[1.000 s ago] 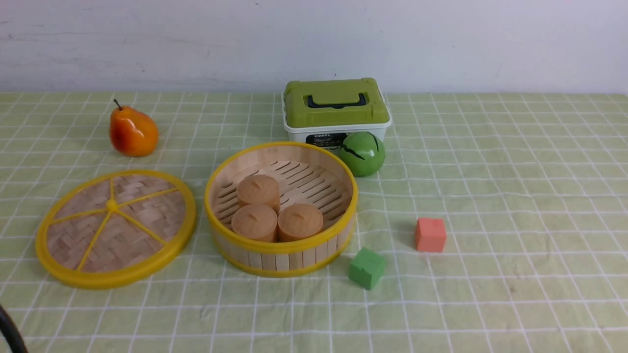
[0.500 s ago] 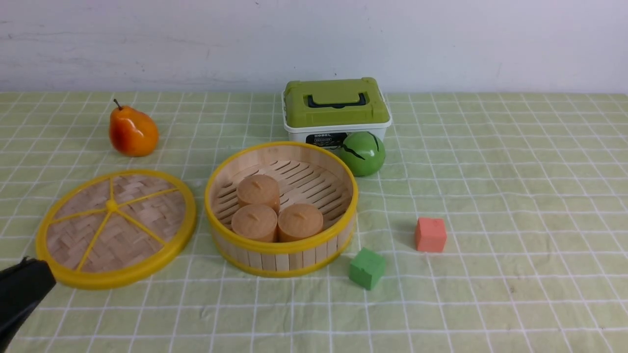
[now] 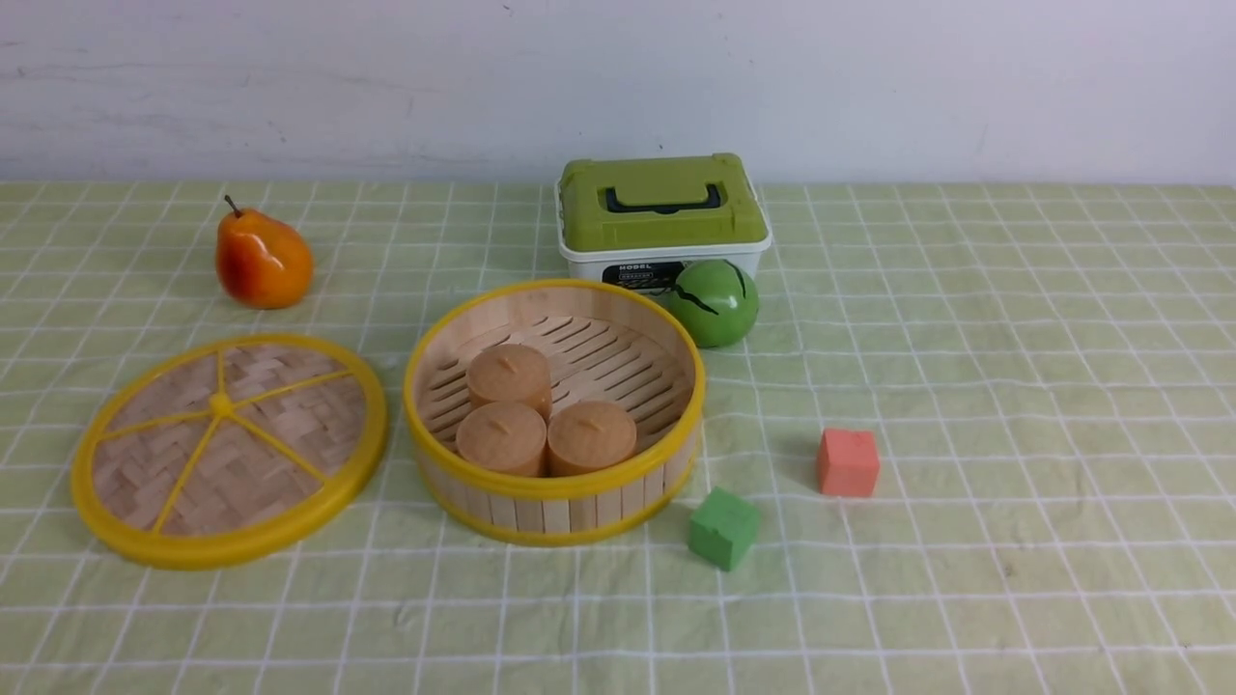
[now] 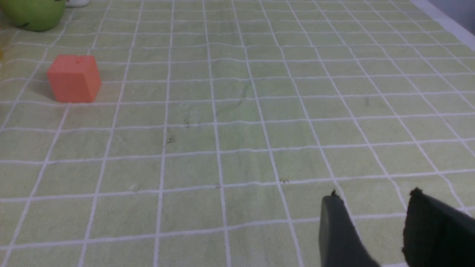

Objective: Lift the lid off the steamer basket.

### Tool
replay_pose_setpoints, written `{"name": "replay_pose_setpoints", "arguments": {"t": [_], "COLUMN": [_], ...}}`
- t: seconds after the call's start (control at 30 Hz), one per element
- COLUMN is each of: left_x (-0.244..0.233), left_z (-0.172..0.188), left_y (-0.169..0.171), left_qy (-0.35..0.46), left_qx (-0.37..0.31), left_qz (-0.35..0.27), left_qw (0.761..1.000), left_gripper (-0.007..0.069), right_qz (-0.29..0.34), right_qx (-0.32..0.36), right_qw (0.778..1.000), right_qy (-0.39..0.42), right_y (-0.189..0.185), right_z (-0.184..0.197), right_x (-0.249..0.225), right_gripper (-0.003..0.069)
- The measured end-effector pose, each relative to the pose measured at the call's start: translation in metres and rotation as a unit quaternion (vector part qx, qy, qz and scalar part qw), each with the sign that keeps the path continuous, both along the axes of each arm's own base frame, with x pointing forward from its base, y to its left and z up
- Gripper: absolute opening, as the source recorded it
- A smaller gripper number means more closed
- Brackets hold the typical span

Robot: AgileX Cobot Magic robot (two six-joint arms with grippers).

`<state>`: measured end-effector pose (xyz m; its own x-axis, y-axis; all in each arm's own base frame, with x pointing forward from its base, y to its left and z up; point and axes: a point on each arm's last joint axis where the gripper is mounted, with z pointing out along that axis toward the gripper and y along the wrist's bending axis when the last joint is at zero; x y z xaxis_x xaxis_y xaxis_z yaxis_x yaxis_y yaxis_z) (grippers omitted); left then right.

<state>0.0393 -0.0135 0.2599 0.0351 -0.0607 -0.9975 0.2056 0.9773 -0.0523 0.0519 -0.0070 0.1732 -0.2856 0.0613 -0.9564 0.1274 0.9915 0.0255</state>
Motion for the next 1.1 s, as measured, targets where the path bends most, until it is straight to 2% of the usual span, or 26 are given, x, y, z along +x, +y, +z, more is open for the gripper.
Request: {"name": "replay_pose_setpoints", "arguments": {"t": [0.17,0.3,0.53,0.8,1.1], "left_x": [0.005,0.008,0.012,0.012,0.012], "left_z": [-0.023,-0.046,-0.091,-0.092,-0.092], "left_y": [0.005,0.01,0.01,0.009,0.009], "left_qy": [0.063,0.122,0.2,0.196,0.196], "left_qx": [-0.001,-0.028,-0.061,-0.027,-0.026], "left_qz": [0.041,0.071,0.08,0.072,0.071], "left_qw": [0.997,0.99,0.975,0.978,0.978], "left_gripper": [-0.0013,-0.0013,-0.0013,-0.0013,-0.0013], "right_qz": [0.0,0.0,0.0,0.0,0.0], "right_qx": [0.0,0.0,0.0,0.0,0.0], "right_qw": [1.0,1.0,1.0,1.0,1.0], "right_qy": [0.0,0.0,0.0,0.0,0.0], "right_y": [0.0,0.0,0.0,0.0,0.0], "right_z": [0.0,0.0,0.0,0.0,0.0], "right_x": [0.0,0.0,0.0,0.0,0.0], "right_gripper": [0.024,0.024,0.0241,0.0241,0.0241]}}
